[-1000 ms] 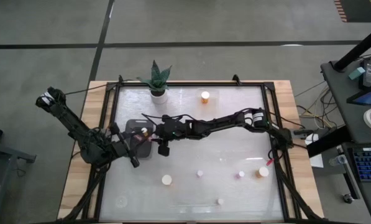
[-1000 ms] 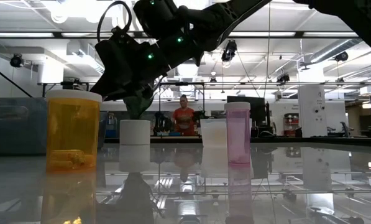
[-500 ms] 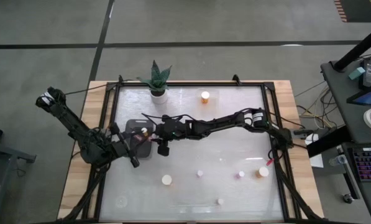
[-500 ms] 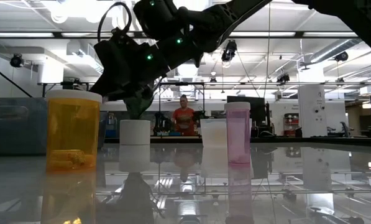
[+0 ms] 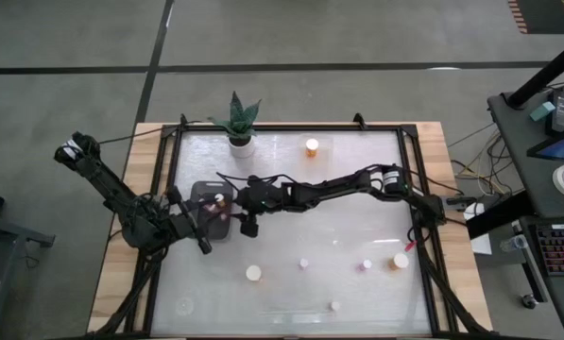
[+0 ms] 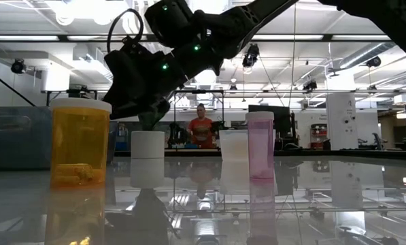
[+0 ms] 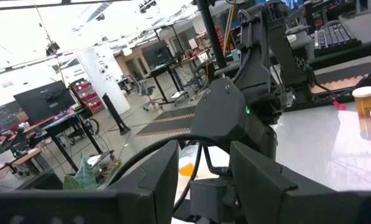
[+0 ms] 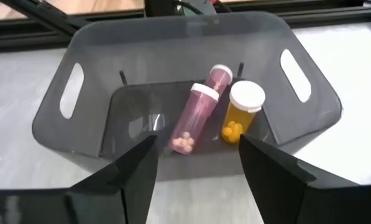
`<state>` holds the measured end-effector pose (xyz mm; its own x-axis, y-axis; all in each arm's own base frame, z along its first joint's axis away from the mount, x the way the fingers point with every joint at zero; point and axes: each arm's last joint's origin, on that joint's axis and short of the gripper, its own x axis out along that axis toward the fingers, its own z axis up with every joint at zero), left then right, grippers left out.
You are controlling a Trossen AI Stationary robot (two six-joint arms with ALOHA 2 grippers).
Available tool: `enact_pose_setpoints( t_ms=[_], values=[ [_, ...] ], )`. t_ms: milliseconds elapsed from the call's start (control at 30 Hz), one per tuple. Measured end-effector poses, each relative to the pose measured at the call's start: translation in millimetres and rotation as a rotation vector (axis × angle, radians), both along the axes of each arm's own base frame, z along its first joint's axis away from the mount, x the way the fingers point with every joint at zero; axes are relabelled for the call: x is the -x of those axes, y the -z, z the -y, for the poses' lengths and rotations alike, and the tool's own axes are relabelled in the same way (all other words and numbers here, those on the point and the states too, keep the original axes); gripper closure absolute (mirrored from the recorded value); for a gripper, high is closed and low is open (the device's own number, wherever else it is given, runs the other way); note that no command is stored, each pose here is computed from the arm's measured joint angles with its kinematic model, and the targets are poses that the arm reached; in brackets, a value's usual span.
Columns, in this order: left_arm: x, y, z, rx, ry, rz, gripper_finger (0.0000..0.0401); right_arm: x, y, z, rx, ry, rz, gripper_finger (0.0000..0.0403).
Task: Pick and place medicine bottles into bin by pill shape (circle, oval)
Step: Put the left big orange pill bottle into the transparent bin
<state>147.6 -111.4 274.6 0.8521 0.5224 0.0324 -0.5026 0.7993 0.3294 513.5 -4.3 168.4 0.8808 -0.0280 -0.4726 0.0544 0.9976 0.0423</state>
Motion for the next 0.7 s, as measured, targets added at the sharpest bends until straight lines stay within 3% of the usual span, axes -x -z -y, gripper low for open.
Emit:
enact_pose_setpoints(
  t_ms=[267,700],
  values=[
    [0,0,0,0.001,0.0,0.001,0.0271,20,-27,-8,0.032,-0.034,-0.138,0.0183],
    [0,-1,0,0.02,0.006,0.016,0.0271,70,-72,-51,0.062,-0.141,-0.343,0.0183]
  ],
)
